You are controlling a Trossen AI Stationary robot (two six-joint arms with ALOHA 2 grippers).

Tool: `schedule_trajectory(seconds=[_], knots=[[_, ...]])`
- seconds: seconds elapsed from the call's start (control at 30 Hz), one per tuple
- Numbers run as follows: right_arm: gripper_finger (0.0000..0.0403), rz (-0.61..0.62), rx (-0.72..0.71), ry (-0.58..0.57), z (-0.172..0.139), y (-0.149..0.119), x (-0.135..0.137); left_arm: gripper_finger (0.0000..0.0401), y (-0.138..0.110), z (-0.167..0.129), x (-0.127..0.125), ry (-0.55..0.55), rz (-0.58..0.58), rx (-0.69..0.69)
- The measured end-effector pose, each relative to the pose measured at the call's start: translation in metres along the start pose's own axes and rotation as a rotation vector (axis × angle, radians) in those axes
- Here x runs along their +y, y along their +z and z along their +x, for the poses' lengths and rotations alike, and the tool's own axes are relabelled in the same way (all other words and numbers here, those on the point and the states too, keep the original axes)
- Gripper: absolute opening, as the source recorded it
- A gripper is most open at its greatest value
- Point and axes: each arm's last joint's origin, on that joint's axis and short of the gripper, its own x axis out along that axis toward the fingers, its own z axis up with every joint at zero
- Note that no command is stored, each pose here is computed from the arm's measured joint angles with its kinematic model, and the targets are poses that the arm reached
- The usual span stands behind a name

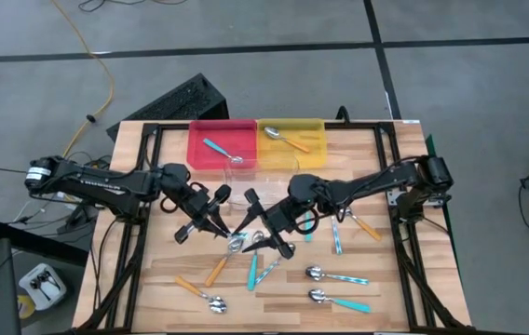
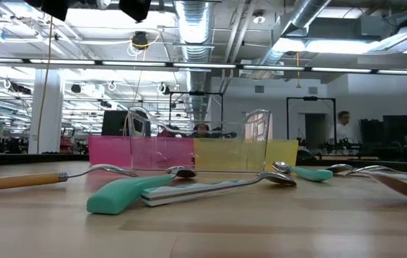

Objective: Sort silverware by color (type)
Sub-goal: Put the green patterned spoon into the transparent bin

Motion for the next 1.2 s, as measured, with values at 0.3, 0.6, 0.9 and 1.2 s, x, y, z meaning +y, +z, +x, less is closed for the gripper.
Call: schedule_trajectory(seconds=[0.3, 0.6, 0.9, 1.2], knots=[[0.0235, -0.017, -0.017, -0.003, 0.000, 0.002, 0.000, 0.0002, -0.001, -0.004, 0.005, 0.027, -0.021, 0.004], [0.0210, -0.024, -0.012, -0.011, -0.001, 0.001, -0.003, 0.0002, -0.002, -0.005, 0.008, 0.047, -0.027, 0.012], [0.0084, -0.015, 0.042, -0.092, -0.004, -0.004, -0.009, 0.0002, -0.002, -0.005, 0.008, 0.050, -0.029, 0.015], [0.0059, -0.017, 0.056, -0.118, -0.005, -0.005, -0.011, 0.0004, -0.003, -0.005, 0.009, 0.086, -0.040, 0.018]])
